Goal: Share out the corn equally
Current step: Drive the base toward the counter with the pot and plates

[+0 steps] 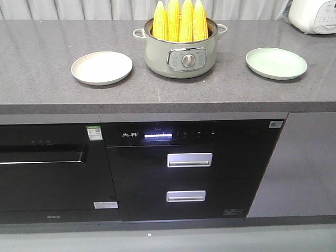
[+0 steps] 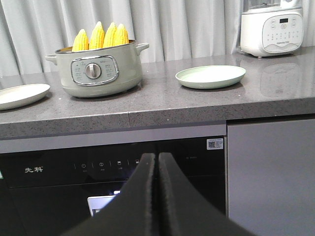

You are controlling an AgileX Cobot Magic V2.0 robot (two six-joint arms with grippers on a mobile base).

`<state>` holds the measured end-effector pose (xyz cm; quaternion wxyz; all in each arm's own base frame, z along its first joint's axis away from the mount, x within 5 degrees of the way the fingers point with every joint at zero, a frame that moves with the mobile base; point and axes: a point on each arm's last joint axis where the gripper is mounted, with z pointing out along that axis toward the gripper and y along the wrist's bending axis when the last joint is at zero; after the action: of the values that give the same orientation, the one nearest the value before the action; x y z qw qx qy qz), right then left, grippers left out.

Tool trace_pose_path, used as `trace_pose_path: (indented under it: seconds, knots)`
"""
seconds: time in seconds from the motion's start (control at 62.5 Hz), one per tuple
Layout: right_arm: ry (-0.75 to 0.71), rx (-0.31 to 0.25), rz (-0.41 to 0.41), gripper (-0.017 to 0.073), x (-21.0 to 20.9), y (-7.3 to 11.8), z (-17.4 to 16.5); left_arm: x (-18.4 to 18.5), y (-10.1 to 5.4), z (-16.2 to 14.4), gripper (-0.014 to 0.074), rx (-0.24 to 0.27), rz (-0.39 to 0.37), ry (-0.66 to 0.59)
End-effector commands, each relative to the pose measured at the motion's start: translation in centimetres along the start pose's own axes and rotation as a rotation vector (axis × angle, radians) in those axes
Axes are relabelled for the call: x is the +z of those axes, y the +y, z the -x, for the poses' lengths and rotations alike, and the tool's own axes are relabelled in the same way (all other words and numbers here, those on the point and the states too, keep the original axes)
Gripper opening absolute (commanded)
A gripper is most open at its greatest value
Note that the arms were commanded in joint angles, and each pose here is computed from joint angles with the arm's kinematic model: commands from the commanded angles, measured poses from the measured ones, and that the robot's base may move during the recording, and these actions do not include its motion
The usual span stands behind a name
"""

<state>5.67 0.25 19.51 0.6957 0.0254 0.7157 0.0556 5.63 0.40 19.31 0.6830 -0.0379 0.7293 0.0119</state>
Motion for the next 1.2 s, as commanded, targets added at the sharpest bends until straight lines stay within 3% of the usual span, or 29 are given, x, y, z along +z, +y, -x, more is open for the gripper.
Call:
trace_pose_path:
  seconds: [0.0, 1.183]
  knots:
    - [-0.065, -0.008, 0.002, -0.0002, 0.02, 0.01, 0.34, -0.06, -0.02, 0.25, -0.0007, -0.010, -0.003, -0.071]
    - [-0.065, -0.008, 0.002, -0.0002, 0.02, 0.01, 0.34, -0.06, -0.02, 0.25, -0.0007, -0.010, -0.003, -0.071]
